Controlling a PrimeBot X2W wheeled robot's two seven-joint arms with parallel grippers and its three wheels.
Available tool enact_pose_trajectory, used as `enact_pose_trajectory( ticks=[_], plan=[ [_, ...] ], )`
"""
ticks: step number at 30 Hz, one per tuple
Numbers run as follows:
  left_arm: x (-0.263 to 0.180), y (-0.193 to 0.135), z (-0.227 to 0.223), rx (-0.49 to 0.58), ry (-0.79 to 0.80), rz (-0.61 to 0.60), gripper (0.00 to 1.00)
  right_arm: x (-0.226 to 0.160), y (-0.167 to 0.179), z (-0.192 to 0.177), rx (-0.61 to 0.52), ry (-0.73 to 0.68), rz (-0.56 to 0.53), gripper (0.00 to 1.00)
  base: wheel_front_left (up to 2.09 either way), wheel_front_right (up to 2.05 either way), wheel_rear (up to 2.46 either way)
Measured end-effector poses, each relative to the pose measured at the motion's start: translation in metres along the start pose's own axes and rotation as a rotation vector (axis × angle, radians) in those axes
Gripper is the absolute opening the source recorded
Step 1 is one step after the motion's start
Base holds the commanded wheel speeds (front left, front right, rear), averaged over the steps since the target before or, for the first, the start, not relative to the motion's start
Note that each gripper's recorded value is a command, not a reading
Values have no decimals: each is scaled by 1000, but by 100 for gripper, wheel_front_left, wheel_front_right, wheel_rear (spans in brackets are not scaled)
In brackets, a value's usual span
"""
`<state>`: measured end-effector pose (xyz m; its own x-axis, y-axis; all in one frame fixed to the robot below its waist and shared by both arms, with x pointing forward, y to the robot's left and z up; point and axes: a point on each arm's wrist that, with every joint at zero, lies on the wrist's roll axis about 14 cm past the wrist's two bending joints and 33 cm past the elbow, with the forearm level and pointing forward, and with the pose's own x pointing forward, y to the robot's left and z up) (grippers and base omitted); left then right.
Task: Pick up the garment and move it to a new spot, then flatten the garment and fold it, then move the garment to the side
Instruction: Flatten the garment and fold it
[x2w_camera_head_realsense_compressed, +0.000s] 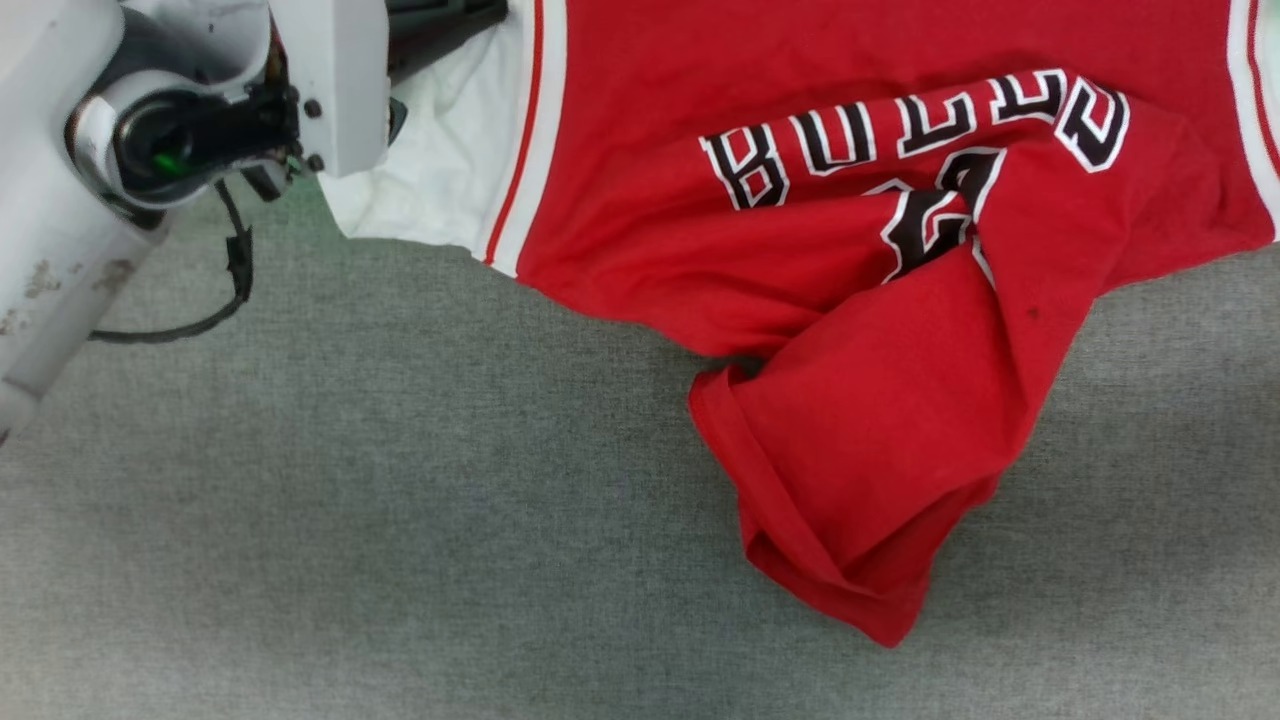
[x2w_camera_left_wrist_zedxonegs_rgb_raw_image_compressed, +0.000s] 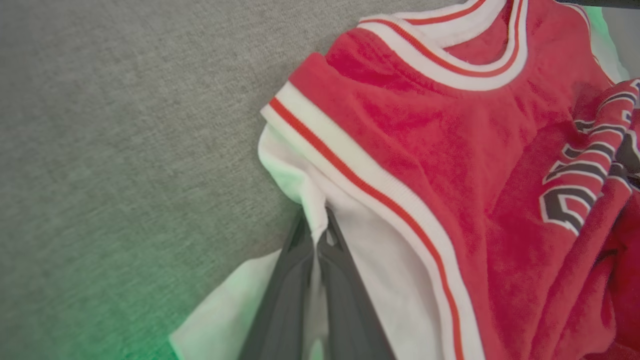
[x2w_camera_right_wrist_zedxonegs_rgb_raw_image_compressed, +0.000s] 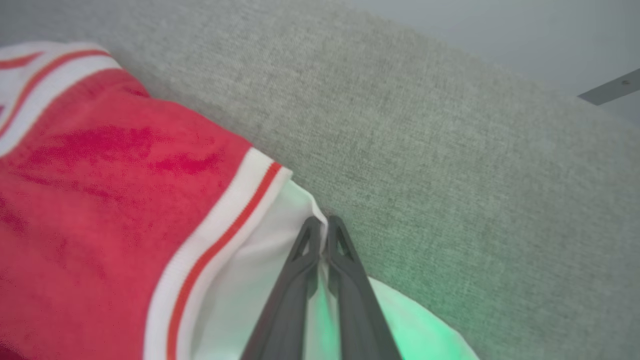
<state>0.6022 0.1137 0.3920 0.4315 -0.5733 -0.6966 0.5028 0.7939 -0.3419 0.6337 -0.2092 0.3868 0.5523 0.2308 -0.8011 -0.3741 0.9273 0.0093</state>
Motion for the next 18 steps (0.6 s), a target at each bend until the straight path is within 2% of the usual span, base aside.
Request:
enact_pose_trajectory(
  ticks=[4,7,12,18],
  plan=[
    [-9,5,16,0,-91,37,0,-8,4,21,50,-123,16,0,0,0,0],
    [-25,16,48,12,-231,90,0,-25,4,62,25,-285,-3,0,0,0,0],
    [-61,20,120,44,-512,153,0,-80,-13,151,39,-670,-86,0,0,0,0],
    [-145,7,226,83,-939,206,0,-168,-38,232,38,-1046,-233,0,0,0,0]
  ],
)
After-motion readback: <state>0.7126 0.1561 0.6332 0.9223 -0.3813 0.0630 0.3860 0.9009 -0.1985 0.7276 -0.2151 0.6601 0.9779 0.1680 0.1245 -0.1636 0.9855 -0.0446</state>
